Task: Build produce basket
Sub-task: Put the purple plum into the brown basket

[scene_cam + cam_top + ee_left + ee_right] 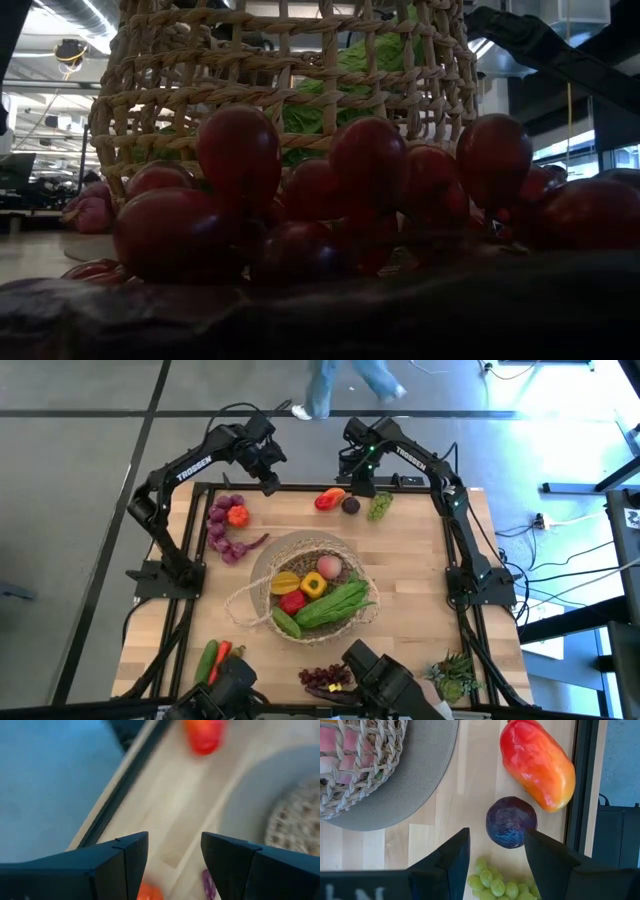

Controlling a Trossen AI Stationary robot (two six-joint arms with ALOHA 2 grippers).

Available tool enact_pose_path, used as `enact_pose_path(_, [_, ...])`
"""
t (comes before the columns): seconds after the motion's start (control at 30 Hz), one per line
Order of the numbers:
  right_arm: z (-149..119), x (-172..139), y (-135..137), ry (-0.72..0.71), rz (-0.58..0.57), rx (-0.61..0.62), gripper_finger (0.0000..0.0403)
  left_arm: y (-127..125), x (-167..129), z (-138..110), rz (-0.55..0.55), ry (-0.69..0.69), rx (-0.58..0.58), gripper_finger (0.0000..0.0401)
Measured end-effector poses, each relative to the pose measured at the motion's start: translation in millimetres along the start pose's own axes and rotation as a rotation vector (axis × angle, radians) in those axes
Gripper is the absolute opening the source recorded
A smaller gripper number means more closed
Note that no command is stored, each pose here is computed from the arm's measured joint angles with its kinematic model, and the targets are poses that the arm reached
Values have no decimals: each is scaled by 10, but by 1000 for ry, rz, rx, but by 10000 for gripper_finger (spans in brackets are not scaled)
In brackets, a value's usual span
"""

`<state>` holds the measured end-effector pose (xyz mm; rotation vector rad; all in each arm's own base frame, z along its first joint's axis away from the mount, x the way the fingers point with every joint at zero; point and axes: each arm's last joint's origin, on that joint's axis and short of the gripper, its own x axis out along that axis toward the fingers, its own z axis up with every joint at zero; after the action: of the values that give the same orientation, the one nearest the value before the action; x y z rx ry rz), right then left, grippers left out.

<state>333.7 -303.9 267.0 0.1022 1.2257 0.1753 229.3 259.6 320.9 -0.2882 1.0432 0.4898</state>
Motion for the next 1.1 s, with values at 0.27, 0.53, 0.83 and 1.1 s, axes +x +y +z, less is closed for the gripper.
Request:
enact_pose_path(0.27, [0,0,0,0,0,0,180,-87,-5,17,-224,-83,220,171])
enact_pose_path(0.53, [0,0,0,0,0,0,180,-81,-5,23,-212,-89,249,171])
enact_pose_path(0.83, [0,0,0,0,0,0,180,-74,-5,49,-201,-114,256,171])
enact_pose_path(1.1, [3,1,0,-2,-1,29,180,-72,-6,56,-197,-121,258,171])
